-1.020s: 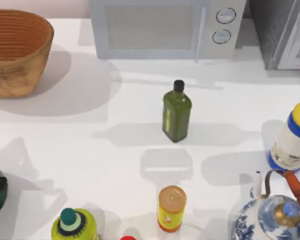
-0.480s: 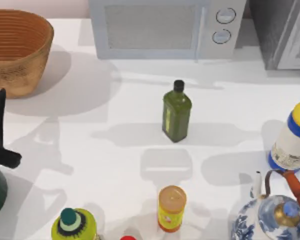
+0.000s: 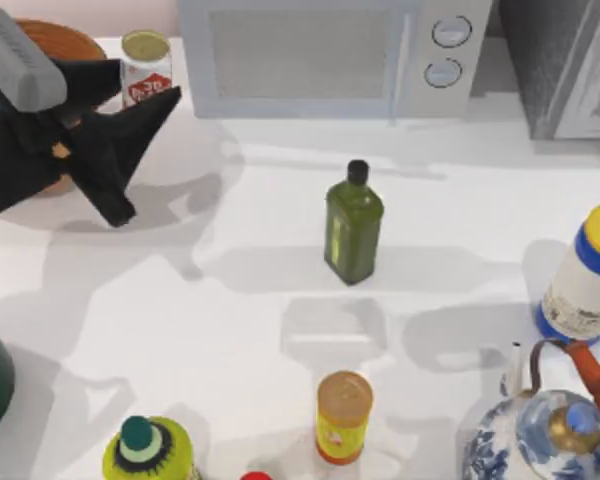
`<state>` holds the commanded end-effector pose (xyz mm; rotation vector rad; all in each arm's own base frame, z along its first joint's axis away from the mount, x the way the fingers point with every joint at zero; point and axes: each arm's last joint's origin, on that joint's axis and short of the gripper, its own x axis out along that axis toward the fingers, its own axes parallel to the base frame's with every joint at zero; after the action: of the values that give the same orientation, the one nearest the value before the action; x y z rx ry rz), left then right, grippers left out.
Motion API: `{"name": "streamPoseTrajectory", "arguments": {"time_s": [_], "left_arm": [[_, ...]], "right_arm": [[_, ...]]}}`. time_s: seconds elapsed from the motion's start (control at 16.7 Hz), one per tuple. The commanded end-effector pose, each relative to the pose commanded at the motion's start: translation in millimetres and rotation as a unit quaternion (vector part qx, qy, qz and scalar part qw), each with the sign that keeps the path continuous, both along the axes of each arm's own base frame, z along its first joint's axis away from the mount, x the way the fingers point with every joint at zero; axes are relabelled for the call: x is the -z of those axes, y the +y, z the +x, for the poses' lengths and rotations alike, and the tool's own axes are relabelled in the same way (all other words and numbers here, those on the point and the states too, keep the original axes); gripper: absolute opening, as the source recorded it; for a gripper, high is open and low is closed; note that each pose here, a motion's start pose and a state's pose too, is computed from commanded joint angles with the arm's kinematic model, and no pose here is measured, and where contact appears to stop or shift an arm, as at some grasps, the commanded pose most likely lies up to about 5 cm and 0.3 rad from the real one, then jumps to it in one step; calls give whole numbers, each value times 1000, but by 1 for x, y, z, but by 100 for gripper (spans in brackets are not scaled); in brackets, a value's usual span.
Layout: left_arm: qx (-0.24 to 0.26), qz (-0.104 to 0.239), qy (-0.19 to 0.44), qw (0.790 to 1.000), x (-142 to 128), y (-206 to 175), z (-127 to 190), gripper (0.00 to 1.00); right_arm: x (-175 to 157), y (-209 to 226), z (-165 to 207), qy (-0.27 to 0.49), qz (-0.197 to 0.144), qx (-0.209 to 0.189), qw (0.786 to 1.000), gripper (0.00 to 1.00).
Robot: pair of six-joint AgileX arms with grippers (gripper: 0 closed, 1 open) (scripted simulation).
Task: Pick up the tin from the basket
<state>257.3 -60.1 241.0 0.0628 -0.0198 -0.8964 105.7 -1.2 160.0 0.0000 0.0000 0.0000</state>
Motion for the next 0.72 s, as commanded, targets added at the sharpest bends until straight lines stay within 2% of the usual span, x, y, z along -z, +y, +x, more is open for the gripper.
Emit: {"name": "streamPoseTrajectory", "arguments": {"time_s": [0.18,0.36,0.54,0.72], "left_arm": [[103,0,4,995,28,-20,53,0],[195,-2,8,981,74,-38,96,0],[269,-5,13,963,127,-47,123,0],[317,-9,19,948,176,-46,138,0]], "right_arm": [[0,0,0,0,0,0,1000,100],[0,0,0,0,0,0,1000,100],[0,0,0,0,0,0,1000,100],[0,0,0,0,0,0,1000,100]]}}
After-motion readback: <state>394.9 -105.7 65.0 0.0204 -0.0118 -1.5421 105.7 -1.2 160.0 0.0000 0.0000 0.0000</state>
